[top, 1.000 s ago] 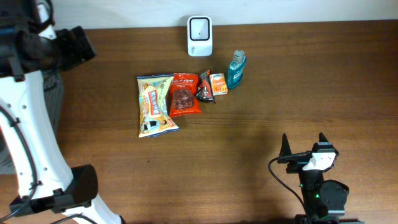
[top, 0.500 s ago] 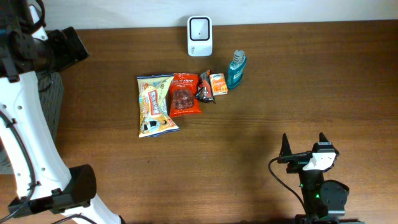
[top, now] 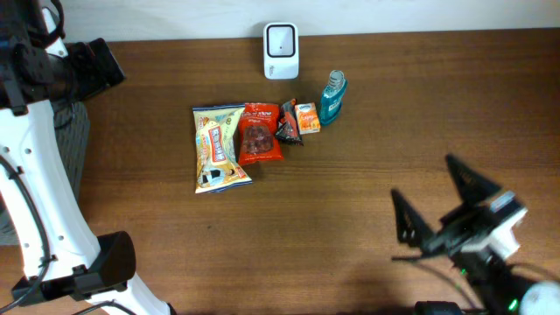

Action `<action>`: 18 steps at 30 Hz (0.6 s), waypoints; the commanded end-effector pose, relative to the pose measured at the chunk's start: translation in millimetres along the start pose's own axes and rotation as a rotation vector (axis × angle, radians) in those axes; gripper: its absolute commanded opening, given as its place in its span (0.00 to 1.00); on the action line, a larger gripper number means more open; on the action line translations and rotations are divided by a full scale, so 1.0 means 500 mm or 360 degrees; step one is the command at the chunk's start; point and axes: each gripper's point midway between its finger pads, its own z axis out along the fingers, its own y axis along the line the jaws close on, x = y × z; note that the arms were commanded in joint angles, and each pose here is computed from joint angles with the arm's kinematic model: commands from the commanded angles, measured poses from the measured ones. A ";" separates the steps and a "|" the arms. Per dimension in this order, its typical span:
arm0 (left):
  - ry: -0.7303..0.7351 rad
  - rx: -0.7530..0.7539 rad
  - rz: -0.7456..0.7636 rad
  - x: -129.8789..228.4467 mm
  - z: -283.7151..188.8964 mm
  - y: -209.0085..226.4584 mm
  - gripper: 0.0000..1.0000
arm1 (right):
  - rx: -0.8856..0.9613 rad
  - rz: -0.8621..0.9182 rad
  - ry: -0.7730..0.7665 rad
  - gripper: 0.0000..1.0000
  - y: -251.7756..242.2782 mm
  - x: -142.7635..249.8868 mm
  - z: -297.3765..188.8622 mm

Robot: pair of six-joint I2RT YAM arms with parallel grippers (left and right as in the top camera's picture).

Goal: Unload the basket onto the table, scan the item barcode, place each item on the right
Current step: 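Reach the right gripper to the Listerine bottle and grasp it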

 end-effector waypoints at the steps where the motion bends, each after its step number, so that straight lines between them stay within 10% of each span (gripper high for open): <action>1: -0.0010 -0.0017 0.0014 -0.002 -0.003 0.006 0.99 | 0.0054 -0.0084 0.0441 0.99 -0.048 -0.008 0.074; 11: -0.0010 -0.0017 0.0013 -0.002 -0.003 0.006 0.99 | -0.0034 0.0632 0.1637 0.98 -0.161 0.333 0.255; 18: -0.0010 -0.0017 0.0013 -0.002 -0.003 0.006 0.99 | 0.0379 0.0667 0.1434 0.99 -0.209 0.421 0.416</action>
